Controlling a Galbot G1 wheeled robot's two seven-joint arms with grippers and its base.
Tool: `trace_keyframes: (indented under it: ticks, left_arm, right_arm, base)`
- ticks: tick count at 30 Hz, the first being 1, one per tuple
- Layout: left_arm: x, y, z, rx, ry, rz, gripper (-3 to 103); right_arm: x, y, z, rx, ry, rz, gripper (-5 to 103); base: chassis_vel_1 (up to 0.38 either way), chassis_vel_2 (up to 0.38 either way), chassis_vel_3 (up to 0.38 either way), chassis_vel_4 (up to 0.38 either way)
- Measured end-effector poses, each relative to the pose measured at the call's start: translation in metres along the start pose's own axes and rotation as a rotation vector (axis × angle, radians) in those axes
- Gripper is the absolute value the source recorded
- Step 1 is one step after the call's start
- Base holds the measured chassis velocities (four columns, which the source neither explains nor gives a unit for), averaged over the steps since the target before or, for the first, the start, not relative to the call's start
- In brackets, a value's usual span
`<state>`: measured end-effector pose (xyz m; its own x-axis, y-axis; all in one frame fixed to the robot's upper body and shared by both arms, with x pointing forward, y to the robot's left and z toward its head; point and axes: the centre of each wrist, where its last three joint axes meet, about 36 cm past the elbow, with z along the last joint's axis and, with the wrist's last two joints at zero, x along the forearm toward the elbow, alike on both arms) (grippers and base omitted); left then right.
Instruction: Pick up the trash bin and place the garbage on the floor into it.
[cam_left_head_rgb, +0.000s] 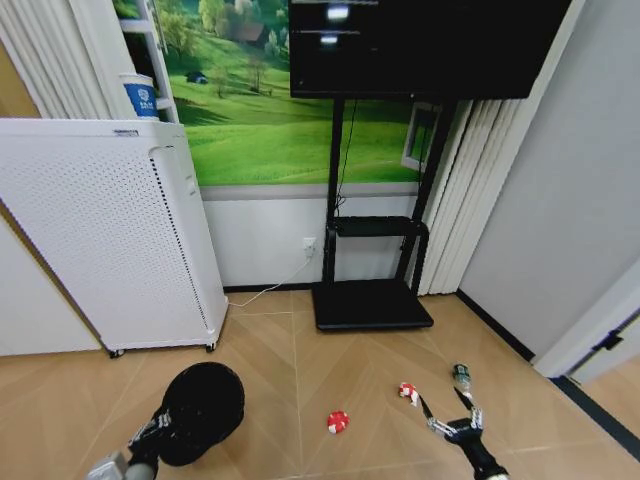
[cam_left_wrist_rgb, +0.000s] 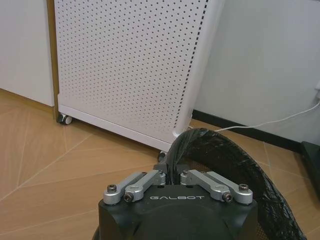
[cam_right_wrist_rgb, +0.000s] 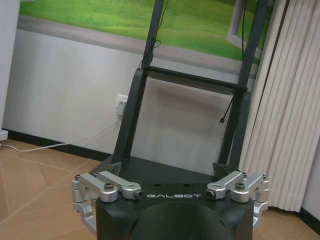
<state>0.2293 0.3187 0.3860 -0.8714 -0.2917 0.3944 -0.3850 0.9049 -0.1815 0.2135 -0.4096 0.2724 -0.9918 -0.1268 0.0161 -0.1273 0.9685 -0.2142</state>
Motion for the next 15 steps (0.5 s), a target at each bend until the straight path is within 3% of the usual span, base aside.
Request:
trace_keyframes:
  ticks: [5,15]
  left_arm:
    - [0.0019,-0.0012,0.003,0.003,0.001,0.005,7]
    - [0.0035,-0.0001,0.0077,-0.007,0.006,0.009,7]
  right_arm:
    - [0.007,-0.0016,0.0051,0.051,0.009,0.005,100]
    - [0.0056,0.0058,0.0021,0.071,0.01,0.041,100]
  base:
    - [-0.159,0.029,0.173,-0.041]
    - [-0.207,0.216,0.199,-0.209]
